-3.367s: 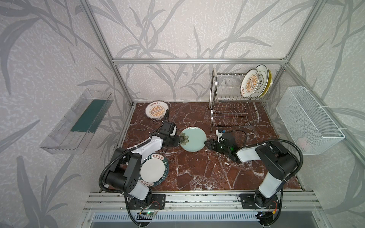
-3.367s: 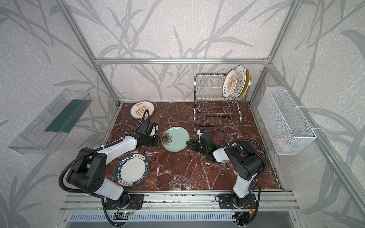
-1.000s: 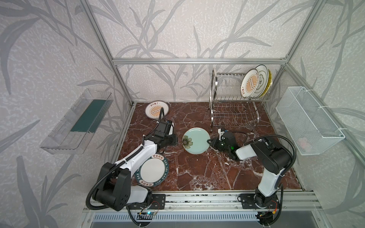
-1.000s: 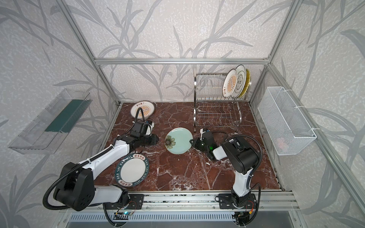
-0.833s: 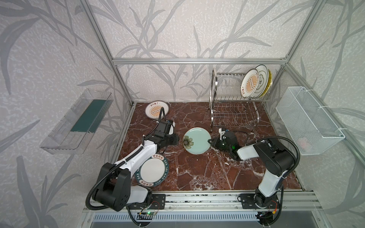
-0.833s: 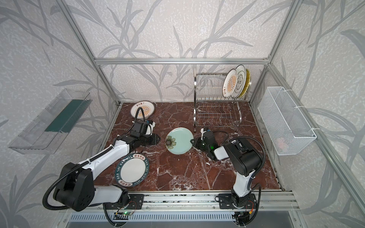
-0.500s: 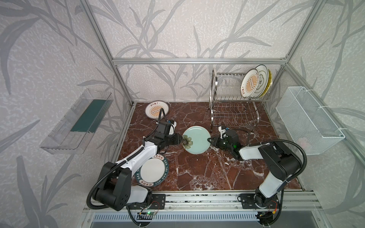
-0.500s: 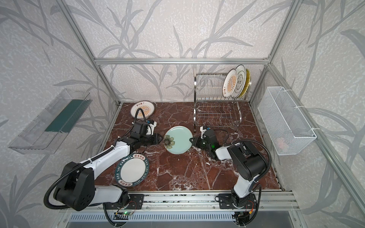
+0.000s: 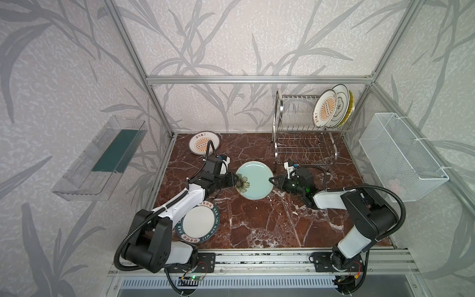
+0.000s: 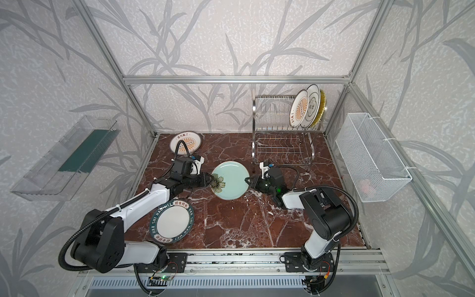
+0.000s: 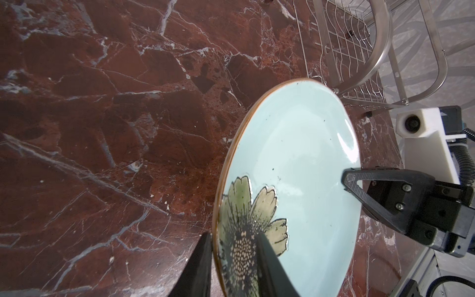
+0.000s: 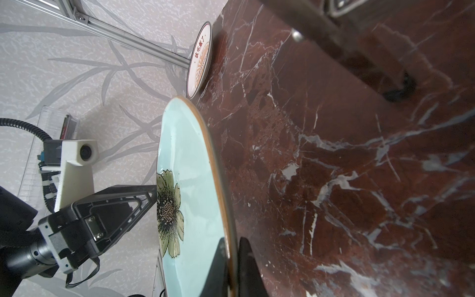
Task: Load plates into a dish rack
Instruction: Pick up the plate from the center of the table.
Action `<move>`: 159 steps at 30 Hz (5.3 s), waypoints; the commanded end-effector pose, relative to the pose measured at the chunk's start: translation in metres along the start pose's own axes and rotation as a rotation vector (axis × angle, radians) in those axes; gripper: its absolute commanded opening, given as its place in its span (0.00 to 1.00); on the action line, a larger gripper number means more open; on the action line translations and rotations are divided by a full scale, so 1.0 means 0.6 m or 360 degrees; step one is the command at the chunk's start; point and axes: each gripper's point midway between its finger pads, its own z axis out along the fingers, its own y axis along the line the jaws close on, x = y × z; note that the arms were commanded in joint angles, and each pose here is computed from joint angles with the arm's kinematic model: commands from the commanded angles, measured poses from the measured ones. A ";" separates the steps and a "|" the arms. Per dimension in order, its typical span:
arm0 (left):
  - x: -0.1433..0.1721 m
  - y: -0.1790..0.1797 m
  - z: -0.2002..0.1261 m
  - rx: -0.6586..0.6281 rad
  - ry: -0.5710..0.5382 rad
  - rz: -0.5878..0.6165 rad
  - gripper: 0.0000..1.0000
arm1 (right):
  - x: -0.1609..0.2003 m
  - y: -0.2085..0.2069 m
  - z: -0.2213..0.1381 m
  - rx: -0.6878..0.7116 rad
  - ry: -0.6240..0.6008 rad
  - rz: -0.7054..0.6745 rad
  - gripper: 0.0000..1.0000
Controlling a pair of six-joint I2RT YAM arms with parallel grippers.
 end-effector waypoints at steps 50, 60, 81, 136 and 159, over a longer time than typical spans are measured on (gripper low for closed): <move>-0.047 -0.105 -0.027 0.0705 -0.0222 -0.0141 0.00 | -0.046 0.162 -0.065 -0.0415 -0.0167 -0.0280 0.14; -0.054 -0.116 -0.037 0.0766 -0.0251 -0.0139 0.00 | -0.036 0.167 -0.059 -0.0423 -0.0142 -0.0297 0.17; -0.064 -0.134 -0.044 0.0866 -0.0263 -0.0139 0.00 | -0.029 0.194 -0.037 -0.0515 -0.0093 -0.0285 0.19; -0.048 -0.108 -0.042 0.0674 -0.0217 -0.0093 0.52 | -0.057 0.207 -0.044 -0.0629 -0.0164 -0.0217 0.00; -0.052 -0.070 -0.110 0.0247 -0.0248 0.0038 0.53 | -0.145 0.277 -0.162 -0.0593 -0.0276 -0.0484 0.00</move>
